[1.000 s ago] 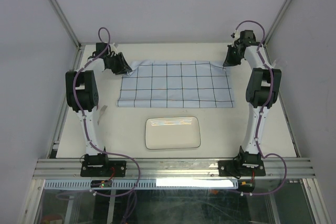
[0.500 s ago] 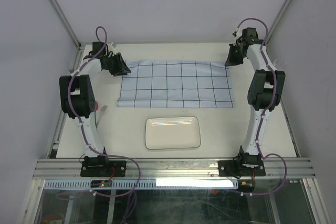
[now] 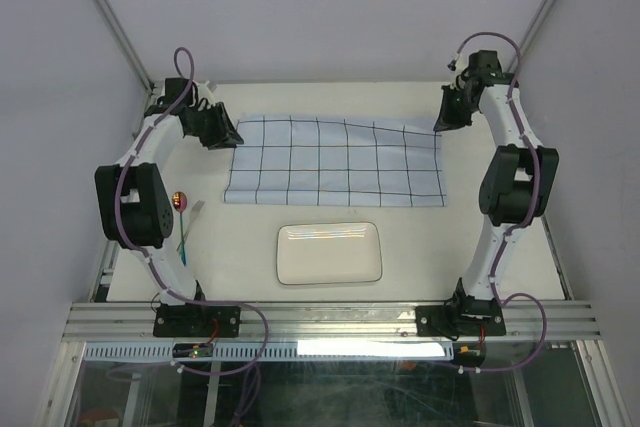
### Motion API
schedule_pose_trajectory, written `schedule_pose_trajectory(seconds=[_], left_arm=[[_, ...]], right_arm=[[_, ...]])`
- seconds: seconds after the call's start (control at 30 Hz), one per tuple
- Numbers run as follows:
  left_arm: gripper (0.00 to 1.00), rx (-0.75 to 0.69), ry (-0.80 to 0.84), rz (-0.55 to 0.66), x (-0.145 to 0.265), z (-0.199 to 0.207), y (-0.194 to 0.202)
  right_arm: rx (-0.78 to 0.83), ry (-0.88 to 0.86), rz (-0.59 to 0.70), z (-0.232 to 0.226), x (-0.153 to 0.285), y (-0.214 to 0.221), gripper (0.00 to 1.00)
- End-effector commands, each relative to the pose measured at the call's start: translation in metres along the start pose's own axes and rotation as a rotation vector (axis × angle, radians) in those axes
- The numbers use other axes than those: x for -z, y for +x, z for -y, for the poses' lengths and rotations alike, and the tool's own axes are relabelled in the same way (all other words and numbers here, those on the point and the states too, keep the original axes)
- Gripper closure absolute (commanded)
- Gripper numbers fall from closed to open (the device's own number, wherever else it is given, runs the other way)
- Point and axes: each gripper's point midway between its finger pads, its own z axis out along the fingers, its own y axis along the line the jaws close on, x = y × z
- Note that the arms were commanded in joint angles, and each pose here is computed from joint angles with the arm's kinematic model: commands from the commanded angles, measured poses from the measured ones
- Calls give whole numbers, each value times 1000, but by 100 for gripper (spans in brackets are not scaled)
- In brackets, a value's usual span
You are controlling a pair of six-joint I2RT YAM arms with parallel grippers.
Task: Set the dinner table for one person
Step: Flatten out the napkin at the center of the board.
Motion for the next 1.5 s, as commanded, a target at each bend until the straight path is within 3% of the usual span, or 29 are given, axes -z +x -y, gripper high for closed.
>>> schedule_pose_trajectory(seconds=[0.0, 0.63, 0.67, 0.77, 0.93, 0.97, 1.0, 1.03, 1.07, 1.37, 1.47], left_arm=[[68, -4, -9, -21, -9, -1, 5], [70, -41, -5, -23, -55, 14, -26], [70, -40, -4, -25, -57, 14, -26], [70, -38, -6, -34, -63, 13, -25], [69, -55, -20, -23, -66, 15, -29], [68, -62, -23, -16, -64, 15, -31], [67, -69, -28, -9, -63, 15, -33], [67, -77, -33, 1, -62, 16, -36], [67, -88, -33, 10, -60, 17, -39], [67, -115, -25, 93, -46, 29, -61], [67, -107, -12, 89, -47, 31, -58]], right_arm=[[5, 41, -20, 9, -6, 3, 100], [35, 151, 114, 42, -58, -71, 100], [42, 153, 121, 42, -59, -73, 98], [56, 206, 136, 50, -60, -77, 75], [100, 307, 253, 56, -41, -97, 60], [109, 326, 288, 56, -34, -102, 48], [120, 340, 328, 54, -25, -109, 24], [131, 357, 368, 53, -16, -116, 9], [141, 373, 407, 51, -6, -123, 6], [231, 417, 542, 18, 37, -146, 3], [208, 368, 525, 10, 30, -140, 11]])
